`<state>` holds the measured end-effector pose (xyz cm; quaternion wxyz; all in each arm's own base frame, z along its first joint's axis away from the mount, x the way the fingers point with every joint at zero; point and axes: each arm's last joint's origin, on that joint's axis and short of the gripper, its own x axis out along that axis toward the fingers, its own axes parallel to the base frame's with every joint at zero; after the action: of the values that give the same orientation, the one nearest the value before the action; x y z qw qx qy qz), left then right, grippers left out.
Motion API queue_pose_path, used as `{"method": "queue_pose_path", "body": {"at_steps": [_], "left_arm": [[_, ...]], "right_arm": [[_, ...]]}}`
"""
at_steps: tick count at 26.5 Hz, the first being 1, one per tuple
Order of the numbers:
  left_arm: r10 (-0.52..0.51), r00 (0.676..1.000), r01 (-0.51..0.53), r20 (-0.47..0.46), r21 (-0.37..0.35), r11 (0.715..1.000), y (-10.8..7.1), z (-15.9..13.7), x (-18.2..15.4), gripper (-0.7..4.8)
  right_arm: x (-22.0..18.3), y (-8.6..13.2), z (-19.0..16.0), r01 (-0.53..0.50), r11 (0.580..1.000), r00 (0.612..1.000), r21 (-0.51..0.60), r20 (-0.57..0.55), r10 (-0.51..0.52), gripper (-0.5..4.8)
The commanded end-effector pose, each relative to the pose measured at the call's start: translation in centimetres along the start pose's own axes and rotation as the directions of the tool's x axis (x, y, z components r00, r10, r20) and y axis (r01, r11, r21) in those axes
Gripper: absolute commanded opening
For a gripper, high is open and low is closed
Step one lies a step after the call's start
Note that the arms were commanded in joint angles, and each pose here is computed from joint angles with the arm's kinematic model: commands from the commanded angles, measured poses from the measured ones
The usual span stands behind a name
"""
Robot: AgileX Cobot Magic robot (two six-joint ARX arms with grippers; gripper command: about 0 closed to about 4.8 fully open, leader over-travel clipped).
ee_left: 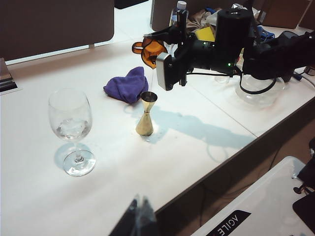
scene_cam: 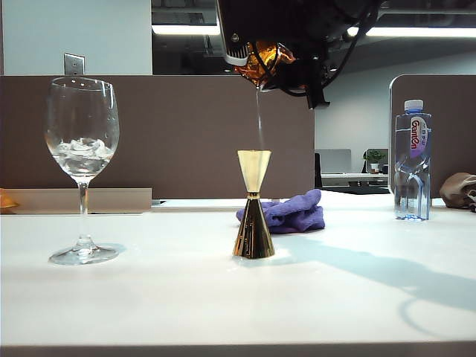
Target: Pick up the small amber measuring cup and pour the water in it into the jigger, then pick up the jigger and pour the water in it into the wine glass.
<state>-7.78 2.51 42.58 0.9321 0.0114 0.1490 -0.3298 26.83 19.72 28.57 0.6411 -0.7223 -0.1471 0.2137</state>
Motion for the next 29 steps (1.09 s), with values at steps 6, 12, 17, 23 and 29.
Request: {"method": "queue_pose_path", "body": {"at_steps": [6, 12, 17, 23, 29], "left_arm": [[-0.002, 1.000, 0.002, -0.001, -0.003, 1.000, -0.02, 0.00, -0.06, -0.02], [-0.002, 1.000, 0.002, -0.001, -0.003, 1.000, -0.02, 0.00, -0.06, -0.02], [-0.002, 1.000, 0.002, -0.001, -0.003, 1.000, -0.02, 0.00, -0.05, -0.02], [-0.002, 1.000, 0.002, -0.001, -0.003, 1.000, -0.02, 0.00, -0.06, -0.02], [-0.002, 1.000, 0.002, -0.001, -0.003, 1.000, -0.02, 0.00, -0.06, -0.02]], "right_arm": [[-0.17, -0.66, 0.02, 0.038, 0.999, 0.999, -0.038, 0.021, -0.037, 0.45], [-0.20, -0.67, 0.26, 0.040, 0.996, 0.999, -0.085, 0.035, -0.038, 0.44], [-0.22, -0.68, 0.42, 0.042, 0.993, 0.998, -0.113, 0.041, -0.038, 0.44], [-0.22, -0.68, 0.44, 0.043, 0.993, 0.998, -0.113, 0.047, -0.038, 0.44], [-0.22, -0.68, 0.44, 0.041, 0.998, 0.998, -0.057, 0.047, -0.038, 0.44]]}}
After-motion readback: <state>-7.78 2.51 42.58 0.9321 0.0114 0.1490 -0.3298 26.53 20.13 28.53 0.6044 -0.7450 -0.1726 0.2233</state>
